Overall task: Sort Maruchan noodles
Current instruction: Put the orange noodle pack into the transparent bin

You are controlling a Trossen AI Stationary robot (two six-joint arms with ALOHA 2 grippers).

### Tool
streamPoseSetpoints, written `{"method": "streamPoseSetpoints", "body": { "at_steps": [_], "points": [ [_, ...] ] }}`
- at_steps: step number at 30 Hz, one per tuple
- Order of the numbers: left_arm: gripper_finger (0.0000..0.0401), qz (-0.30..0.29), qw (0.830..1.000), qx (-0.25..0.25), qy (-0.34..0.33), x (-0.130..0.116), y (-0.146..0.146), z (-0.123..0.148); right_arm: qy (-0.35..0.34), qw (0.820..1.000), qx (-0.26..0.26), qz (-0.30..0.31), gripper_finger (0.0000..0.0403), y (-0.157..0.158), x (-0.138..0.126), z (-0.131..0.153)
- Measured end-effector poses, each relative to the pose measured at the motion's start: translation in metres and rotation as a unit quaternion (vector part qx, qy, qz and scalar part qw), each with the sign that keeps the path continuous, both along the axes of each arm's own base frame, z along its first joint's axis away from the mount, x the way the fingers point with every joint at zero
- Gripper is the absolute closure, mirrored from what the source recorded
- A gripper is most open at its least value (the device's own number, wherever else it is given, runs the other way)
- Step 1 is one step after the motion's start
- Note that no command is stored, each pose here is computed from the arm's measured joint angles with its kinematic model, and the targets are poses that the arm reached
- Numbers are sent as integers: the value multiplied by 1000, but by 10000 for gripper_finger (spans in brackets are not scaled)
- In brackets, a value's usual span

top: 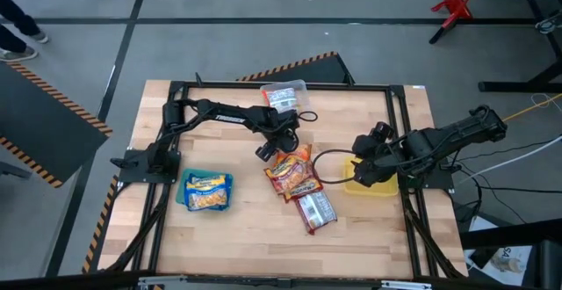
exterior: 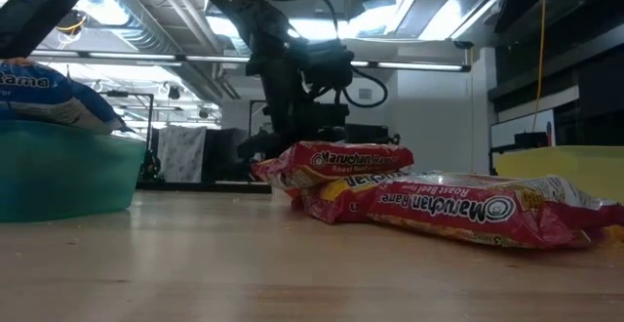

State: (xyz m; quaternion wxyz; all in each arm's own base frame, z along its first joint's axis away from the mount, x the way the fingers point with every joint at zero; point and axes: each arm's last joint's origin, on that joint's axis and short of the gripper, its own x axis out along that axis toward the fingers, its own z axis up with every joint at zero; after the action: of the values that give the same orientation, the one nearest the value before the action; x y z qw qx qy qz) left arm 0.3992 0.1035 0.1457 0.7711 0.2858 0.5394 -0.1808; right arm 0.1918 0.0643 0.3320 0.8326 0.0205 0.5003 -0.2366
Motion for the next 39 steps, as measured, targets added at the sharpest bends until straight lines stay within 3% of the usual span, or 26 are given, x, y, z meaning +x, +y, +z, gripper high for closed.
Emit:
{"method": "streamPoseSetpoints", "body": {
  "at_steps": [7, 14, 18, 24, 31, 34, 39],
  "points": [
    [265, 5, 999, 32, 5, 2, -3, 0, -3, 1000, -8, -2, 63, 0, 0, 0],
    [385, -15, 999, 41, 0, 5, -14, 1, -4, 1000, -8, -3, 63, 0, 0, 0],
    [395, 6, 998, 60, -5, 8, -18, 1, -7, 1000, -5, -9, 63, 0, 0, 0],
    [397, 91, 992, 86, -16, 6, -14, 10, -8, 1000, -2, -12, 63, 0, 0, 0],
    [399, 209, 976, 27, -49, -5, 3, 34, -19, 999, 5, -35, 63, -1, 0, 0],
    [399, 234, 970, -5, -64, -8, 7, 43, -25, 998, 6, -52, 63, -1, 0, 0],
    [399, 262, 961, -17, -86, -15, 11, 60, -34, 997, -2, -63, 63, -2, 0, 1]
  ]
}}
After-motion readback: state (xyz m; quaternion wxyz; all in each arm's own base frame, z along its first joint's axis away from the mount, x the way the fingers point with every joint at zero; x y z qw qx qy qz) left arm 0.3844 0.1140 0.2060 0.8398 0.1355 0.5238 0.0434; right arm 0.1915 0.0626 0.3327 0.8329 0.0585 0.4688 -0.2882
